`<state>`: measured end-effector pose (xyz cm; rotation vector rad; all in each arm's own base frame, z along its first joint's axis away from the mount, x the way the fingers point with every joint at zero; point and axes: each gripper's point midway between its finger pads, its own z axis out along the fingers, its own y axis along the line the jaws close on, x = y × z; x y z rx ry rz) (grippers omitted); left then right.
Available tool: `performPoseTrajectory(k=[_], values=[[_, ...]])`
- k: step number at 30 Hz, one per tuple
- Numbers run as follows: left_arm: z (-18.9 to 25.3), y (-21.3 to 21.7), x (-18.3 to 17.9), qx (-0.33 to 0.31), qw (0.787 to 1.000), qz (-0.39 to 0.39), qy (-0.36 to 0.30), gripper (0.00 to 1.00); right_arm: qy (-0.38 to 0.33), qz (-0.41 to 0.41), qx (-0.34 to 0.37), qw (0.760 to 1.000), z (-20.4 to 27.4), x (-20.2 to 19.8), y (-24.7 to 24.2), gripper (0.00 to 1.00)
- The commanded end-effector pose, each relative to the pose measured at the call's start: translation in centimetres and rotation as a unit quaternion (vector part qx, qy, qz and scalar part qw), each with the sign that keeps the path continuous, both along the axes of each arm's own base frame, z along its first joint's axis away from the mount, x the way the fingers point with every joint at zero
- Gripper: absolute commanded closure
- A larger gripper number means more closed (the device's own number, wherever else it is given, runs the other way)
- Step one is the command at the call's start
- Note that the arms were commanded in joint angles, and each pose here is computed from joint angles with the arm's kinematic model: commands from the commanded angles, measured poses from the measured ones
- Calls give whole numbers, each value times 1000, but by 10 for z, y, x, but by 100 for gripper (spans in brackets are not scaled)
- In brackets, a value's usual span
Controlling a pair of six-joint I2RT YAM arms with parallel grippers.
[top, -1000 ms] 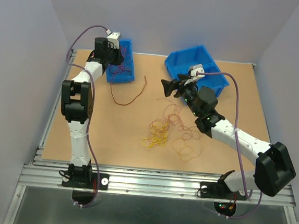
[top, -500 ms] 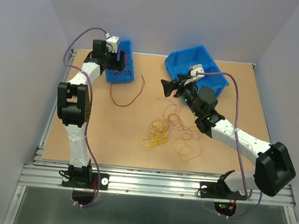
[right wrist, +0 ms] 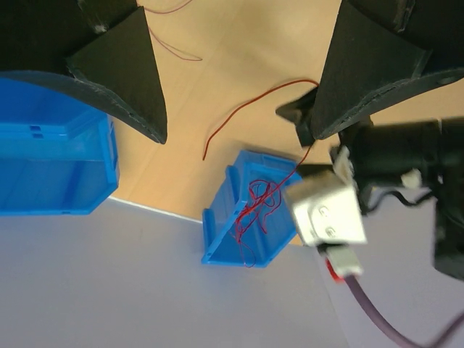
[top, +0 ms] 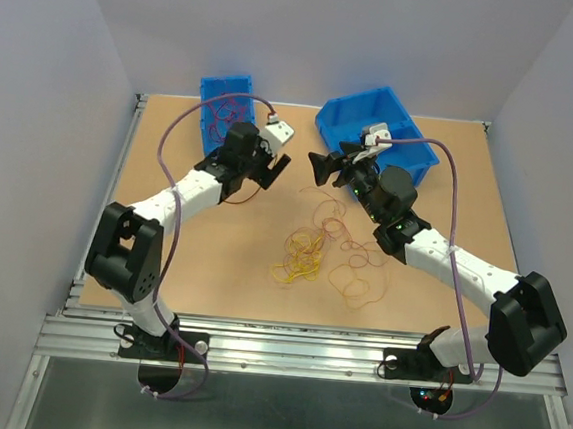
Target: Untangle the cables
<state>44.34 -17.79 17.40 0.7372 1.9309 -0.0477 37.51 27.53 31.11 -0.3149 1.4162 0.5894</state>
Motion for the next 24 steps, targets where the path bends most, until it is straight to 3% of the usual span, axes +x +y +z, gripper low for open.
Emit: performPoseTrajectory(k=[1,4,13,24], values=[[-42,18,-4,86,995,21,34,9,-26,2,16,1000,21,-4,-4,14],[-62,22,2,107,992,36,56,16,-26,-1,15,1000,21,-3,-5,14],[-118,33,-6,157,976,48,141,23,-30,-7,15,999,23,-6,-10,14],[-144,28,-11,148,967,11,207,50,-32,-10,15,999,23,-7,-12,14]])
